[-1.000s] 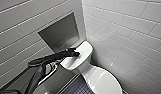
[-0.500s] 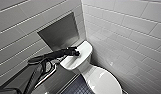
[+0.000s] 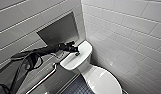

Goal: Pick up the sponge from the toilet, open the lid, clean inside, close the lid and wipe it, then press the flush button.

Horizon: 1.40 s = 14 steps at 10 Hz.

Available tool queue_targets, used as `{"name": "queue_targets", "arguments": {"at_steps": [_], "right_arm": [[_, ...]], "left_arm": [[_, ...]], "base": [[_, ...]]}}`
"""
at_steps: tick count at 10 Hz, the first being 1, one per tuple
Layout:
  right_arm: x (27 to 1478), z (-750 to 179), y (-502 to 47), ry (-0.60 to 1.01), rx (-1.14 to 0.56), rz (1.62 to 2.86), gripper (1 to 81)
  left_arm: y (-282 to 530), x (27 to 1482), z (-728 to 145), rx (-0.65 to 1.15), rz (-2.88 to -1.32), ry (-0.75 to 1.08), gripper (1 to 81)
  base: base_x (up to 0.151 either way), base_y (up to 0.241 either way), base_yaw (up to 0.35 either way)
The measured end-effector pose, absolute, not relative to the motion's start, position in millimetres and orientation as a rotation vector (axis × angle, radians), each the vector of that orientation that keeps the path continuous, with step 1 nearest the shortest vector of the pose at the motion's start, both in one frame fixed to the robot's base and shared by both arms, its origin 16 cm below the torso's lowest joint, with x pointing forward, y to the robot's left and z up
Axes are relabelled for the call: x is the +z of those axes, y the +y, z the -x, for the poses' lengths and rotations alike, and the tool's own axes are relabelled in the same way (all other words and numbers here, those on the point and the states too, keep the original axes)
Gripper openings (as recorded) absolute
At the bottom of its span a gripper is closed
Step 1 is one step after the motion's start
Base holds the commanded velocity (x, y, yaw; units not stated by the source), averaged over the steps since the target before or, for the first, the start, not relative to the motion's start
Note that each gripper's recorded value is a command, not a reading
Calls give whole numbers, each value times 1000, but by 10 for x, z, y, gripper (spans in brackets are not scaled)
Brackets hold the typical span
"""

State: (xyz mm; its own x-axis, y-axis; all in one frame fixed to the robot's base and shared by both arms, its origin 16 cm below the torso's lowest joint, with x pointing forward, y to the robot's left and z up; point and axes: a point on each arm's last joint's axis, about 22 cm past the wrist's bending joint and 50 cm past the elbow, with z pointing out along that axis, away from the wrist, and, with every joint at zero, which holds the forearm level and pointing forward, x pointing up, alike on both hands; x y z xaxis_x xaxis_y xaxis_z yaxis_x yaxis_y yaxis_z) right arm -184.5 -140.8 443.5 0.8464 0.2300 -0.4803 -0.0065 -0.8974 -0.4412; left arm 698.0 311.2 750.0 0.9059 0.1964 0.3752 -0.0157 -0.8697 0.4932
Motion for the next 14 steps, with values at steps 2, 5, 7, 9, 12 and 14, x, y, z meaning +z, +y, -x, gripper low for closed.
{"name": "queue_targets", "arguments": {"at_steps": [2,5,7,9,12,14], "right_arm": [[4433,1841,-1403,-163,746,2590,10],[4420,1817,-1408,-153,716,2600,10],[4375,1735,-1404,-141,663,2615,10],[4350,1710,-1438,-141,650,2625,10],[4335,1665,-1444,-149,635,2630,10],[4269,1424,-1434,-167,561,2648,10]], "left_arm": [[3120,7720,-6866,568,-2530,96,10],[2931,7976,-6415,522,-2455,-14,10],[2781,7842,-5856,423,-2415,-41,10],[3153,7276,-4888,265,-2458,64,10],[3326,6892,-3787,117,-2484,116,10],[3305,6761,-3040,52,-2489,131,10]], "base": [[0,0,0],[0,0,0],[0,0,0],[0,0,0],[0,0,0],[0,0,0]]}}
